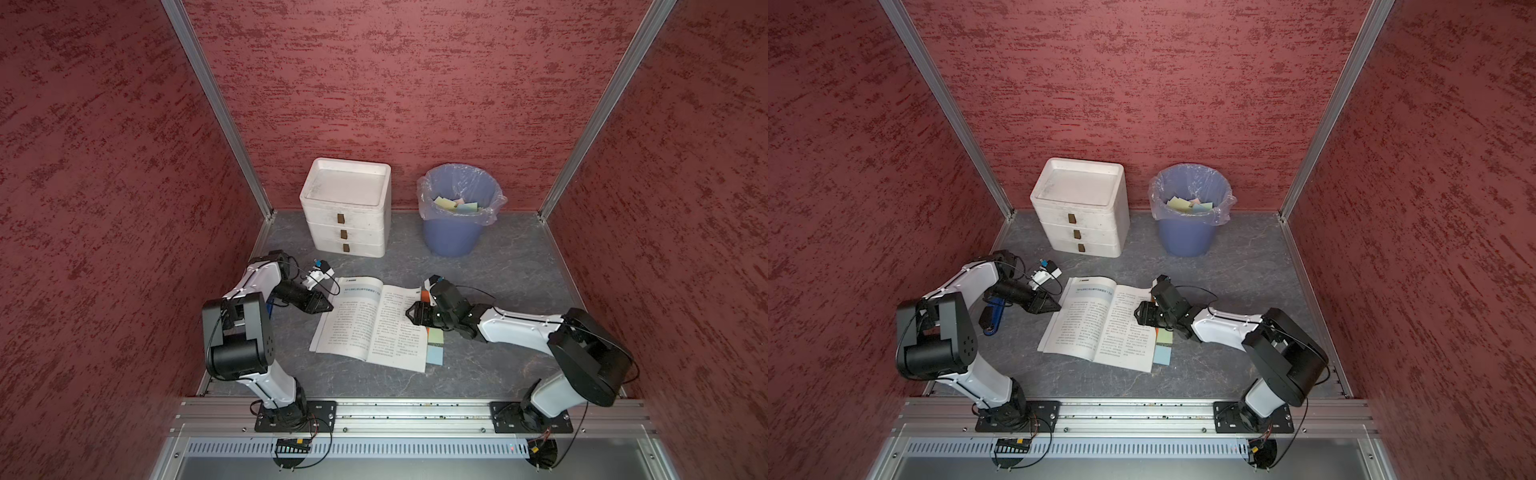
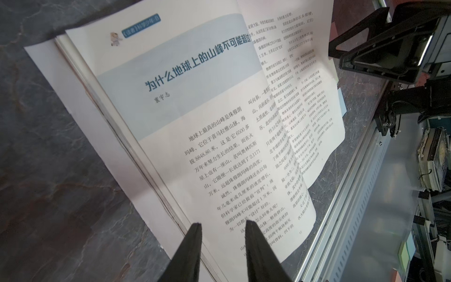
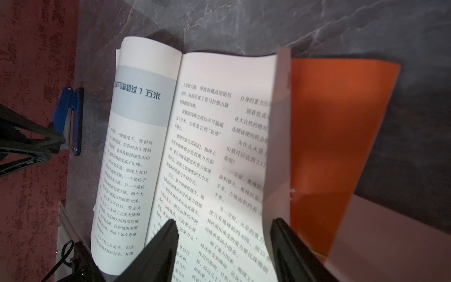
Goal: Peel off the used sticky note
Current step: Turn the page of the book at the center of the board.
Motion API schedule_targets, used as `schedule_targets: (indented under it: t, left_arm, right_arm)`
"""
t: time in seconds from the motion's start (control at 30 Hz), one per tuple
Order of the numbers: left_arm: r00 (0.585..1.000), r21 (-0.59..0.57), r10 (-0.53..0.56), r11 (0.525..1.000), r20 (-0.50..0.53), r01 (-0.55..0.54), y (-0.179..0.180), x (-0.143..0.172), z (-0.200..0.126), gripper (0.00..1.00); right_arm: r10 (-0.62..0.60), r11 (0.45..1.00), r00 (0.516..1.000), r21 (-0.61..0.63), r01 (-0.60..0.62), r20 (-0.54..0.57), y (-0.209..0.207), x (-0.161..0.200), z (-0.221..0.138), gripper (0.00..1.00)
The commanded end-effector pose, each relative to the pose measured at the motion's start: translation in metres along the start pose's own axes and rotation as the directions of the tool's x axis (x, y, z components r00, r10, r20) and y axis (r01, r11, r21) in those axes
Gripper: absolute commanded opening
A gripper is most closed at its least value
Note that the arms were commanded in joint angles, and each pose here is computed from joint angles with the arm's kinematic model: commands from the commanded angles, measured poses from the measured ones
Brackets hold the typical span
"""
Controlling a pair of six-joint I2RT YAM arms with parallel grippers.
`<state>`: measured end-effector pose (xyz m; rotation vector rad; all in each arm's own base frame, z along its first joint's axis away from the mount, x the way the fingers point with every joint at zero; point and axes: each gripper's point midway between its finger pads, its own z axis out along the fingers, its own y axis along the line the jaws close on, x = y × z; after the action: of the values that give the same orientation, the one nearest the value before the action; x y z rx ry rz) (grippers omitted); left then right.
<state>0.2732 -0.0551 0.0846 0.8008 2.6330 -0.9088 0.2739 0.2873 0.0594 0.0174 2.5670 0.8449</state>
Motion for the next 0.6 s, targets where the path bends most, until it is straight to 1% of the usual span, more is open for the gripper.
schedule_targets:
  t: [0.0, 0.13, 0.37, 0.57]
  left_arm:
    - [1.0, -0.015, 0.022, 1.0, 0.0, -0.022, -0.001, -0.001, 0.004, 0.34]
    - [0.999, -0.012, 0.024, 1.0, -0.022, -0.024, -0.001, 0.0, 0.012, 0.34]
    - [0.998, -0.017, 0.035, 0.999, -0.054, -0.036, -0.004, 0.004, 0.022, 0.34]
    - [0.993, -0.028, 0.045, 0.998, -0.111, -0.048, -0.004, 0.011, 0.037, 0.34]
  right_arm:
    - [-0.058, 0.991, 0.998, 0.12, 0.057, 0.003, -0.023, -0.004, -0.007, 0.65]
    - [-0.058, 0.99, 0.998, 0.132, 0.055, 0.021, -0.029, -0.007, -0.01, 0.65]
    - [-0.035, 0.993, 0.999, 0.109, 0.035, 0.003, -0.033, -0.001, -0.001, 0.65]
    - [0.013, 1.0, 1.0, -0.011, -0.013, -0.012, -0.019, 0.001, 0.008, 0.59]
